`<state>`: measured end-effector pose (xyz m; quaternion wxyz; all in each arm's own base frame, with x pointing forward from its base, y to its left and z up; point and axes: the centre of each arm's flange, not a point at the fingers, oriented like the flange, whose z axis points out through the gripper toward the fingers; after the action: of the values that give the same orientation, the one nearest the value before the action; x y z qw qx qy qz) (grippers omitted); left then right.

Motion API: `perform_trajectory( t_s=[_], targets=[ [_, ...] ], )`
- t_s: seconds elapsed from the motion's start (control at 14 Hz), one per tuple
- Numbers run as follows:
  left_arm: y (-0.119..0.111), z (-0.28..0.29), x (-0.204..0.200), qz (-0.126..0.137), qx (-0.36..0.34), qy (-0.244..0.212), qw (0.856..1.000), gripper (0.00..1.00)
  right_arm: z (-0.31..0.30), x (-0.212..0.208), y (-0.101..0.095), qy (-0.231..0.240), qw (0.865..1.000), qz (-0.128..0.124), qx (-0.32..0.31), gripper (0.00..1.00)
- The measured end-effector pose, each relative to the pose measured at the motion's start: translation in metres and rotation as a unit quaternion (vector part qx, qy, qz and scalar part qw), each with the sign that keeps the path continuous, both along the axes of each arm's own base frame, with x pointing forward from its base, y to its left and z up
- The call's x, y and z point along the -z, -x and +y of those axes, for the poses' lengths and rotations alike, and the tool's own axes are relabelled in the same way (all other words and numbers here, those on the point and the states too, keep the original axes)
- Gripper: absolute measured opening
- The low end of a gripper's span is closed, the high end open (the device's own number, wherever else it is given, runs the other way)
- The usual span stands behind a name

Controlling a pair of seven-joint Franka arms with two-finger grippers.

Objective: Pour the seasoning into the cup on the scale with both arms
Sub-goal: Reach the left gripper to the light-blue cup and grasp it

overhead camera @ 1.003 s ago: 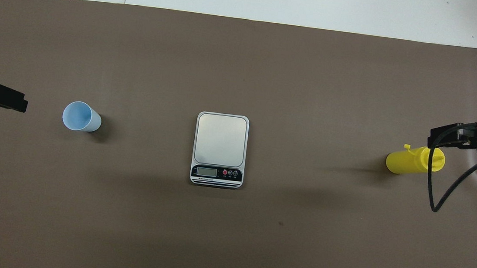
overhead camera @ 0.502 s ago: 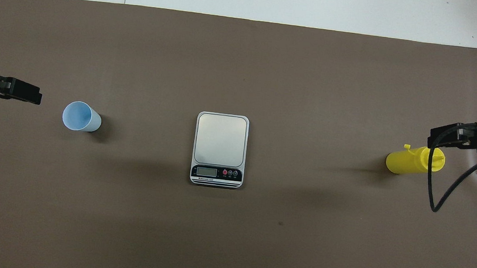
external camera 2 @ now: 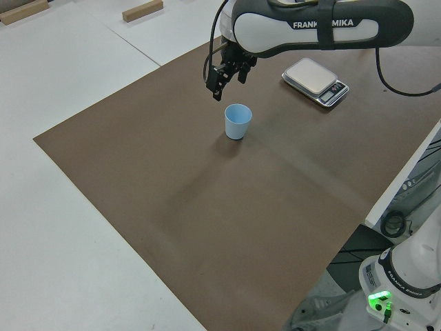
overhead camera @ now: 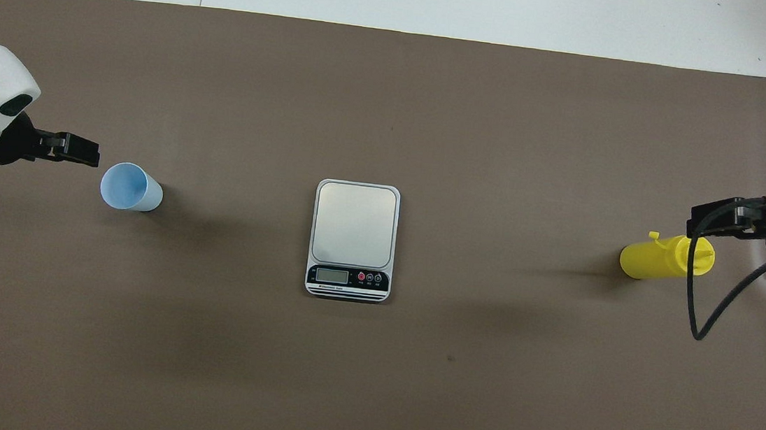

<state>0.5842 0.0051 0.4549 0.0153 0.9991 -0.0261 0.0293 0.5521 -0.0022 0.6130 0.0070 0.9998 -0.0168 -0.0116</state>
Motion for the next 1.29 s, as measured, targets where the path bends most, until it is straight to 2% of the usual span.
perform_trajectory(
  t_s=[0.29, 0.86, 1.15, 1.29],
  targets=[
    [0.006, 0.0, 0.047, -0.015, -0.013, 0.001, 1.0, 1.0, 0.0, 0.0, 0.0, 0.0, 1.0, 0.0, 0.0, 1.0],
    [0.004, 0.004, 0.09, 0.005, -0.023, 0.006, 1.0, 1.0, 0.0, 0.0, 0.0, 0.0, 1.0, 0.0, 0.0, 1.0],
    [0.01, 0.003, 0.104, 0.014, -0.062, 0.008, 0.998, 1.0, 0.0, 0.0, 0.0, 0.0, 1.0, 0.0, 0.0, 1.0],
    [0.011, 0.002, 0.106, 0.017, -0.074, 0.009, 0.997, 0.78, 0.0, 0.0, 0.0, 0.0, 1.0, 0.0, 0.0, 1.0]
  ],
)
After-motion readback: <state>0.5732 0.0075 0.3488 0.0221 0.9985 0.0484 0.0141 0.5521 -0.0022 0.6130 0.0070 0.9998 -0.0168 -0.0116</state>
